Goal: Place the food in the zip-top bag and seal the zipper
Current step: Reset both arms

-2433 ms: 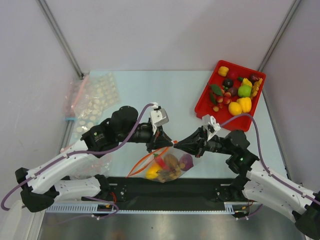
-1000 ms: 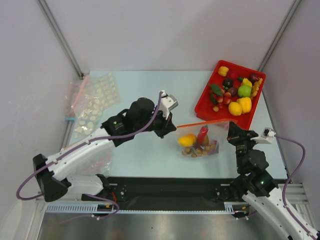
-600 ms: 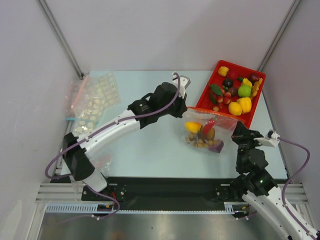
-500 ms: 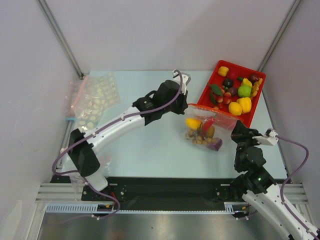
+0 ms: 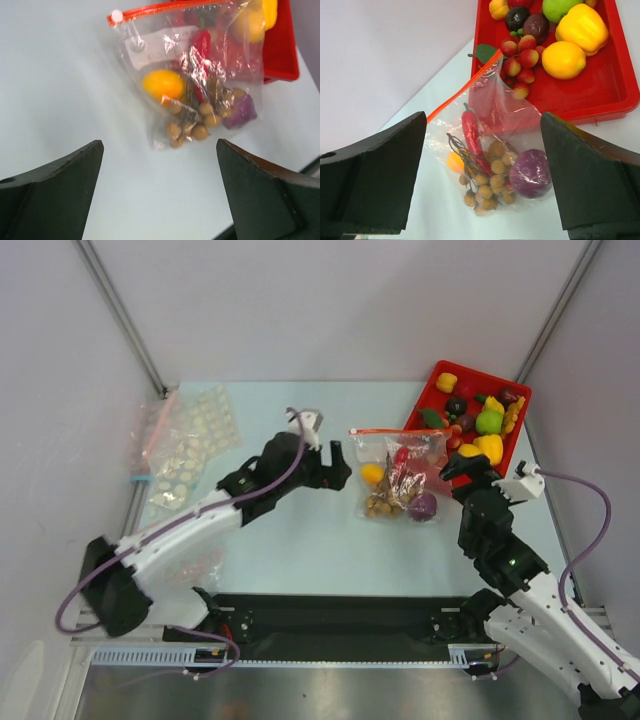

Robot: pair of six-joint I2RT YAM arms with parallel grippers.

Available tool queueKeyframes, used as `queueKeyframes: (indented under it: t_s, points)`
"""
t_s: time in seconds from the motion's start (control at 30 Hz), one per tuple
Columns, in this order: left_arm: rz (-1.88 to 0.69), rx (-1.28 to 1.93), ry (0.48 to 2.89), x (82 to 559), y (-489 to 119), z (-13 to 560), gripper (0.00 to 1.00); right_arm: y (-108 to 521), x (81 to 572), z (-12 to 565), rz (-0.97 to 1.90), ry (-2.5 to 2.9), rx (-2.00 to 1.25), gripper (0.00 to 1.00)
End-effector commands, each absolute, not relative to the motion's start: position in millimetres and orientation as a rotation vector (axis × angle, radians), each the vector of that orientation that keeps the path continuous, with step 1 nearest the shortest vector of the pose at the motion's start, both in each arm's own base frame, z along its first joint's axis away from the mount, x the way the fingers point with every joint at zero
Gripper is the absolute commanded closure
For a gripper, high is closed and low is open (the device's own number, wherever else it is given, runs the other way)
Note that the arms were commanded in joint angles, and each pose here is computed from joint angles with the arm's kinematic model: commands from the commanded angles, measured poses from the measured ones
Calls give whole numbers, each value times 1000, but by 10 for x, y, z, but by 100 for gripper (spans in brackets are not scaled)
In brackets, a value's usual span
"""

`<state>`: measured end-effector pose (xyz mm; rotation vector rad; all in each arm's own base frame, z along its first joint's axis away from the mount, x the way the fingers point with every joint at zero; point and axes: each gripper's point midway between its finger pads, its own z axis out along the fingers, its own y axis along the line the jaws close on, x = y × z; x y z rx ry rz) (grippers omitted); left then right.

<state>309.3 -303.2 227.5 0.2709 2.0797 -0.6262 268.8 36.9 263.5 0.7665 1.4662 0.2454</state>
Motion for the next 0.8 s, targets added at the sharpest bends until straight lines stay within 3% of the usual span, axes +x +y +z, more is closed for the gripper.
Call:
queueKeyframes:
  t_s: [0.0, 0.33, 0.5, 0.77]
  points:
    - [-800, 140, 1836, 2894, -2852, 2899, 0, 361, 2698, 2697, 226, 1495, 821, 0]
    - [-661, 117, 1665, 2466, -2006, 2529, 0, 561, 2616, 2947, 369, 1510, 657, 0]
    - [-676, 140, 1533, 2443, -1972, 2610, 0, 606, 2623, 2761, 372, 1498, 581, 0]
    - [-673, 188, 1578, 2455, -2060, 2513, 0, 739, 2617, 2768, 485, 1454, 553, 0]
